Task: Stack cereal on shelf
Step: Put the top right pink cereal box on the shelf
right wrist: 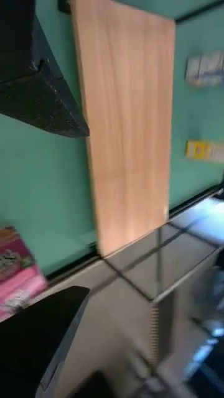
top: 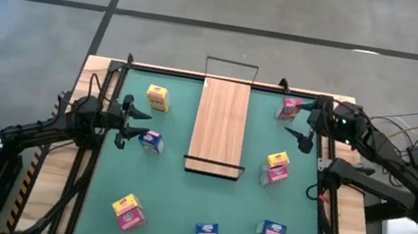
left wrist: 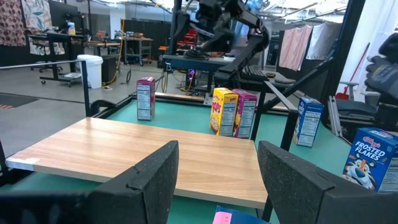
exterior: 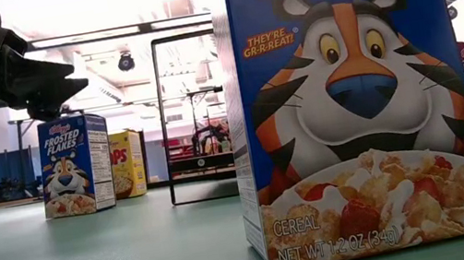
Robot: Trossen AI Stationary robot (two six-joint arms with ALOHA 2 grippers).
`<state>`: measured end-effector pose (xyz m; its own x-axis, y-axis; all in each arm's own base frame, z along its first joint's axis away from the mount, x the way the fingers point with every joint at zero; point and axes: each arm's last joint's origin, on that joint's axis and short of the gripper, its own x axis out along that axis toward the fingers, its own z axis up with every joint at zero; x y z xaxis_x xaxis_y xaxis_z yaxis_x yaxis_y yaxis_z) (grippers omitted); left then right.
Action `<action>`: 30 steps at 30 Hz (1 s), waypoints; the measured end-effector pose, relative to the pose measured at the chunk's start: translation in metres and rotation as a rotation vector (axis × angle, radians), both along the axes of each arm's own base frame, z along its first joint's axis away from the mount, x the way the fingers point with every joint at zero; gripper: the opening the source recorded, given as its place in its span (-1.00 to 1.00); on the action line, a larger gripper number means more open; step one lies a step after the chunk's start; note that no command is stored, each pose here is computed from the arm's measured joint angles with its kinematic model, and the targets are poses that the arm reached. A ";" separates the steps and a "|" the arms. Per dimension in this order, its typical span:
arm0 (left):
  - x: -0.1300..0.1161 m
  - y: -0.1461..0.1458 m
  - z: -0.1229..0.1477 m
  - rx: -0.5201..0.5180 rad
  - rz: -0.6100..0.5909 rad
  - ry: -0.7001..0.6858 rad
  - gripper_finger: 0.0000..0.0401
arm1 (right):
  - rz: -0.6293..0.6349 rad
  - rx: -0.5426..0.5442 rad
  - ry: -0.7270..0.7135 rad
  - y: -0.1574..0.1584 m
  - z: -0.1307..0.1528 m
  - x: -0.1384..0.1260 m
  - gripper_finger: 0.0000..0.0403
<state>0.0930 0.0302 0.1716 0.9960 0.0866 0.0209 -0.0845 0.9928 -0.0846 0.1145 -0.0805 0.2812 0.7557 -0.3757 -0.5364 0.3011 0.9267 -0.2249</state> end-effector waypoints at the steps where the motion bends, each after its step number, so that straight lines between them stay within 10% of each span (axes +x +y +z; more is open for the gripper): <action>1: 0.000 0.000 0.000 0.000 0.000 0.000 0.02 | -0.040 0.021 -0.003 -0.003 -0.001 -0.001 0.99; 13: 0.000 0.000 0.000 0.000 -0.001 0.000 0.02 | -0.643 0.390 -0.106 -0.037 -0.020 0.000 0.99; 30: 0.000 0.000 0.000 0.000 -0.001 0.000 0.02 | -0.994 0.345 -0.148 -0.052 -0.027 0.003 0.99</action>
